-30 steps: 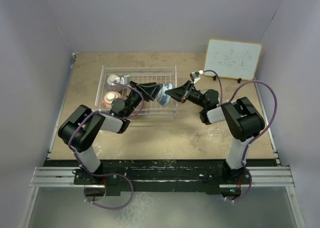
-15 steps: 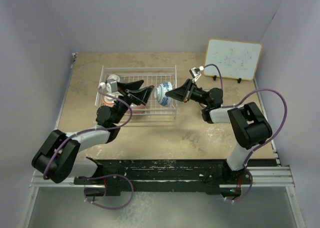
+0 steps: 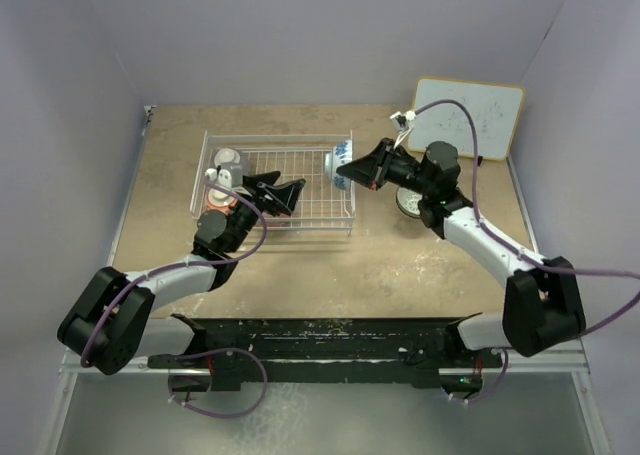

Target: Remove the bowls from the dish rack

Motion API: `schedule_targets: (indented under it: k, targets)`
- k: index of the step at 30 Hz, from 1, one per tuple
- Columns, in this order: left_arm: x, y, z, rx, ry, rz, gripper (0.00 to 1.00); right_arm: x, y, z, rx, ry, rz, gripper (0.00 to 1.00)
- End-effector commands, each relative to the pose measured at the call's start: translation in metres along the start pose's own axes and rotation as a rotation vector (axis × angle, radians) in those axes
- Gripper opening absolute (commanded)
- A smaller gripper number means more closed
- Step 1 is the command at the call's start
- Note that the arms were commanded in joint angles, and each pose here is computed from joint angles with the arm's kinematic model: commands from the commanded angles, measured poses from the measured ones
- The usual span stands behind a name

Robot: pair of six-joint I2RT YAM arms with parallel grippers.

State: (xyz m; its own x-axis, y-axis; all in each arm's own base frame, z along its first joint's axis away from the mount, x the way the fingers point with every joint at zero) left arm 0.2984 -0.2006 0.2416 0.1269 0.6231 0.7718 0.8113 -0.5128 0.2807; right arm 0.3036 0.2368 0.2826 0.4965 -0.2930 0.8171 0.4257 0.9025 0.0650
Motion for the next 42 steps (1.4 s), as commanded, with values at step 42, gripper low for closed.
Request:
schedule_targets:
  k: [42]
  targets:
    - [-0.022,-0.007,0.026,0.086,0.023,0.039,0.88,-0.025,-0.110,-0.157,-1.304,-0.319,0.499,0.00]
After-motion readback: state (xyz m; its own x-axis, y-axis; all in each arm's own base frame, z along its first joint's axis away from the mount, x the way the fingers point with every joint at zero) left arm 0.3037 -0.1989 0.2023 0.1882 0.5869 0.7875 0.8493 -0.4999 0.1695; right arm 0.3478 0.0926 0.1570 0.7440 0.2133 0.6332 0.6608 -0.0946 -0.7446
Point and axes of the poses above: each gripper's point midway between its finger pads, its own y axis out along the fingers, its own z axis along the line the jaws close on, x = y × z, the point moved 4 cm from there along -y, back along the fingers, and after that the axes turned 8 degrees about -y, right-handed, at the moved point
